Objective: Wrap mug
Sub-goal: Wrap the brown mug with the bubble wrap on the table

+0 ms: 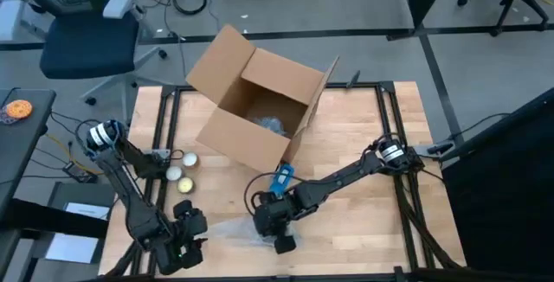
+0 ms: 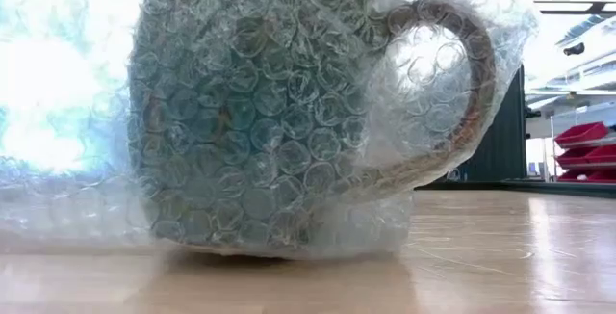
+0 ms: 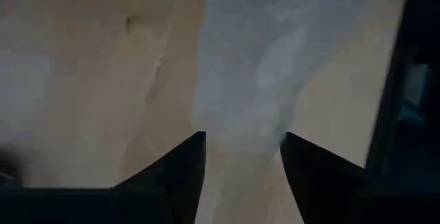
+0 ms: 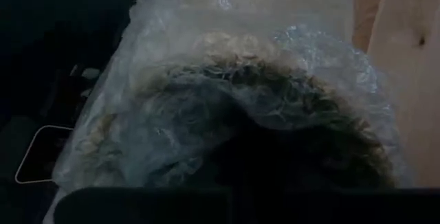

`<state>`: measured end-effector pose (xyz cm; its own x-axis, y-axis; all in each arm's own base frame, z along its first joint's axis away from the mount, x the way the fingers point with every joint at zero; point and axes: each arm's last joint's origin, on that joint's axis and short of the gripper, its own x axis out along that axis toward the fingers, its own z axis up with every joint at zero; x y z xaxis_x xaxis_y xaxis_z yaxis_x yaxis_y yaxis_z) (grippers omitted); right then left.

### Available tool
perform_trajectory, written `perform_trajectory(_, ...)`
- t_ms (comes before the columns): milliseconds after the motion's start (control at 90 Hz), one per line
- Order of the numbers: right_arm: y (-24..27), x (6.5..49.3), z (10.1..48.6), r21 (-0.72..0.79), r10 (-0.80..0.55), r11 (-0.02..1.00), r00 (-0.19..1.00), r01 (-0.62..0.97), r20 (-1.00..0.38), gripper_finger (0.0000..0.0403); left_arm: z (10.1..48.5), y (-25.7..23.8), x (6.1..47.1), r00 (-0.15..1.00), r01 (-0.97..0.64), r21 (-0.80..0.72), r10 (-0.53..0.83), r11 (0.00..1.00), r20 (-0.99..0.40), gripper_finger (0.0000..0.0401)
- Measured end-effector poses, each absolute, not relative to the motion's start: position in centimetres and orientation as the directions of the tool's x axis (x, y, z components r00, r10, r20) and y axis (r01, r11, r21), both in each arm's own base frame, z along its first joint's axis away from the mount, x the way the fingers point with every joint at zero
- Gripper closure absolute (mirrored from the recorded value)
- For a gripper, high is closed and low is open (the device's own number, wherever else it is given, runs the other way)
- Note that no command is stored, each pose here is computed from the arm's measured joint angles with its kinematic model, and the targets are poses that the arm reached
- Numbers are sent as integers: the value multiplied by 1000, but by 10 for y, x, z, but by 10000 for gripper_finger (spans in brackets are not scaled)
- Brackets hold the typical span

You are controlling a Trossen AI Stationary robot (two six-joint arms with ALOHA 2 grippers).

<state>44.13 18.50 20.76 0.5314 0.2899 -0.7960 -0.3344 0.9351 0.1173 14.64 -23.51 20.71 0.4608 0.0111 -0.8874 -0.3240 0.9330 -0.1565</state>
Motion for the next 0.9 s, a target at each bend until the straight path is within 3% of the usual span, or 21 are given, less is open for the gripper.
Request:
perform_trajectory(200,185,441,208,112,290,933,532,-342,-796,403,193,-233,155,409,-551,-219,32,806,-912,264)
perform_trajectory(422,185,441,208,112,291,933,532,-342,-795,403,204,-242,181,561,-469,-437,-123,768,-819,388)
perform_trajectory(689,184,442,208,133,287,942,533,-310,-796,403,231,-250,207,771,-196,-575,-238,794,-591,400)
perform_trajectory(900,184,442,208,134,286,943,534,-306,-796,403,249,-239,220,884,-129,-485,-121,865,-451,401)
